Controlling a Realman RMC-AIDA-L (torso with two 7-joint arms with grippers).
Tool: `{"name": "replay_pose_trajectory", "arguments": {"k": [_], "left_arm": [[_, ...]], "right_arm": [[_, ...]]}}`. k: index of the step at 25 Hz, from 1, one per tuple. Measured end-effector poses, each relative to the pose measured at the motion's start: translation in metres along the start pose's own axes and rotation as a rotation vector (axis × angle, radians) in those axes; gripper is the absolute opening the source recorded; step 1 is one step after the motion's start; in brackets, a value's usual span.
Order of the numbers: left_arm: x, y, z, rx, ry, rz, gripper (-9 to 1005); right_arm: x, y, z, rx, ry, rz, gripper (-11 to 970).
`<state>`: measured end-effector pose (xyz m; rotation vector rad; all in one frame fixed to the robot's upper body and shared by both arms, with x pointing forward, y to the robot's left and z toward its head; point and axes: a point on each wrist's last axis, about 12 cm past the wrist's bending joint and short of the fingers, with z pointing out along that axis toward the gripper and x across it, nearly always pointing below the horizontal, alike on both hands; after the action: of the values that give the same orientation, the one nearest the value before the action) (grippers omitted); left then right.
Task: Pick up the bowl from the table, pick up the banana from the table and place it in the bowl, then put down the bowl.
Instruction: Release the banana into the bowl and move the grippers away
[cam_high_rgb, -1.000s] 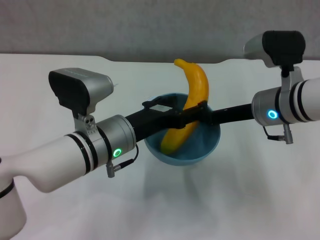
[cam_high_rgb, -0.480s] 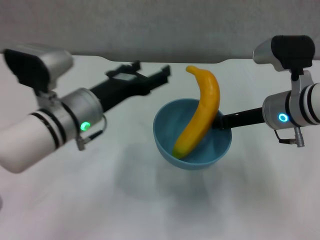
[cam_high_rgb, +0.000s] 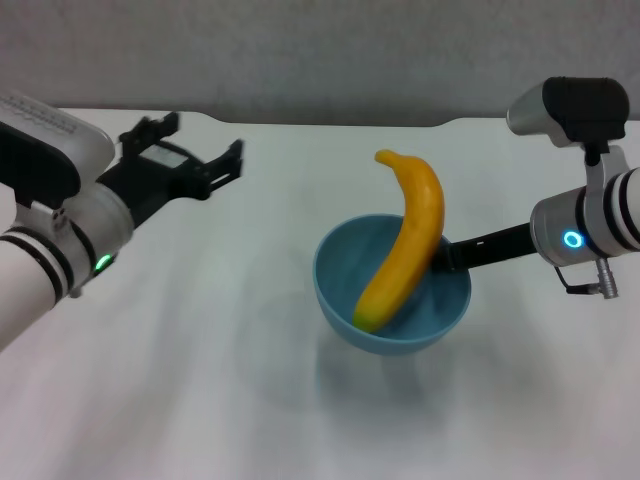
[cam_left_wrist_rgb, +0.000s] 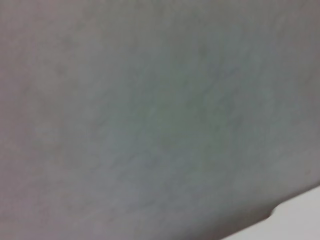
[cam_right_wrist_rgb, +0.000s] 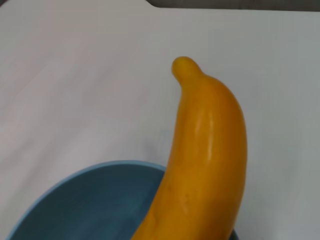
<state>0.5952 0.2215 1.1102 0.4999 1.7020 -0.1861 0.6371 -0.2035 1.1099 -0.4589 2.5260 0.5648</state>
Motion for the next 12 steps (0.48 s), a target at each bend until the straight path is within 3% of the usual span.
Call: {"name": "replay_pose_trajectory", "arguments": {"k": [5,9,12], "left_arm": [[0.011,0.018,-0.002,-0.15,0.112,0.049,896],[0.017,0.035,-0.007,-0.286,0.186,0.0,895],[0.02,0.041,-0.009,-0.314,0.193,-0.048,895]], "right_arm": [[-0.003,-0.004,0.002,0.052,0.048,-0.008,34],[-0.009,0.001,0.009,0.059,0.091,-0.014,33],[-0.013,0.004,0.012,0.059,0.085,-0.022,33]]}}
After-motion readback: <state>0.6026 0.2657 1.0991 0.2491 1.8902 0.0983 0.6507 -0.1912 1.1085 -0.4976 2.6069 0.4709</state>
